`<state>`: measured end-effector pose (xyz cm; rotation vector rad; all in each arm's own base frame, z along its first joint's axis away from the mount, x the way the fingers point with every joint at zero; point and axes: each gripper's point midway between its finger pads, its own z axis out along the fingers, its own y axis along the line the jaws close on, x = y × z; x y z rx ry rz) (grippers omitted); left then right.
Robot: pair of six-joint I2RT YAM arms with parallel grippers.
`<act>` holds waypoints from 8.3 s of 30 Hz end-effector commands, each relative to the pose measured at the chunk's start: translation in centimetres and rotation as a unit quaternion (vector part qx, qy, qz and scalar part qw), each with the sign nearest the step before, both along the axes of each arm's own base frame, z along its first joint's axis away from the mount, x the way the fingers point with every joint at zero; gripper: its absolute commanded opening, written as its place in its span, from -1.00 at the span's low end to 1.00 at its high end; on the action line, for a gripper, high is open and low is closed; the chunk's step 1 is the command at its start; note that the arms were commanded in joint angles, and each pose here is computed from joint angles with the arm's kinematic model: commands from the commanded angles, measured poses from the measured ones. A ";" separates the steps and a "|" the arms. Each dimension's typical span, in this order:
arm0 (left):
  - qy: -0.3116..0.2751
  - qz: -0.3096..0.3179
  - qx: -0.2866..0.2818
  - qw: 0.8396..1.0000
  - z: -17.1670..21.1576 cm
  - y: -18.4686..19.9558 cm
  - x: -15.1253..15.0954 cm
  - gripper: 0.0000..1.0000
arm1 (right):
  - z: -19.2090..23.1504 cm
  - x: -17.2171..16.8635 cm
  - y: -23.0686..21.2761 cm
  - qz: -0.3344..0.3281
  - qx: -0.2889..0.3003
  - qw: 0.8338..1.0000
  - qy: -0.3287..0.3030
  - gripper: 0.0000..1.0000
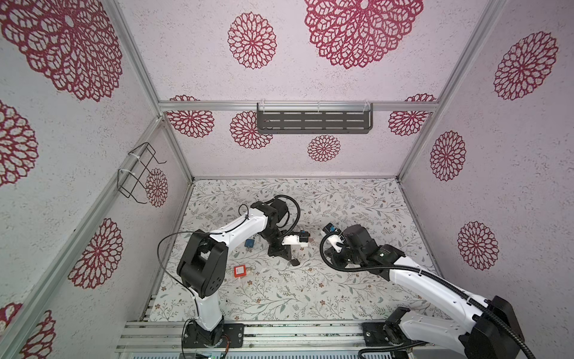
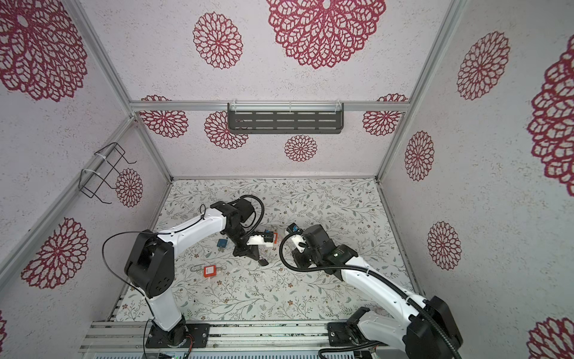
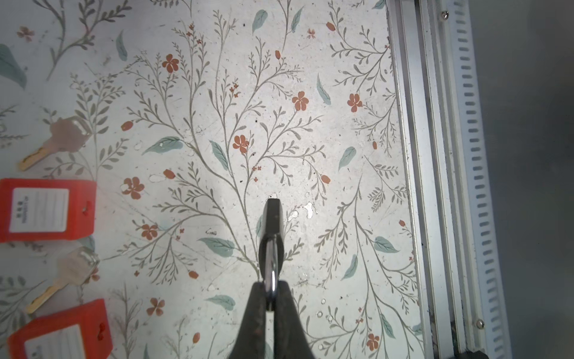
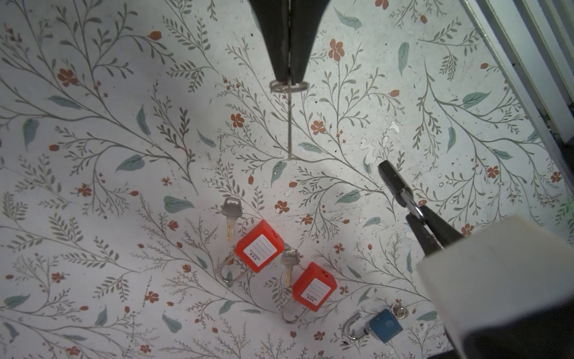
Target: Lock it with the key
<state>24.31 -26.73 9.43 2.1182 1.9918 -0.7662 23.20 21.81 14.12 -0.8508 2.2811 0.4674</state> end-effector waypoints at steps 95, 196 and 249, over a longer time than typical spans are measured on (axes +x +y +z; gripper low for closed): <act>-0.082 0.468 -0.094 0.875 6.7 8.6 10.0 -0.27 | -10.6 -0.5 3.6 -0.074 -0.102 0.969 0.215 -0.65; -0.179 0.806 -0.187 0.532 15.2 28.9 15.6 0.95 | -6.1 10.1 26.5 0.197 -0.112 0.971 0.073 -0.10; -0.212 0.788 -0.214 0.537 14.3 28.5 12.6 0.94 | -7.3 9.8 28.8 0.236 -0.148 0.960 -0.001 -0.46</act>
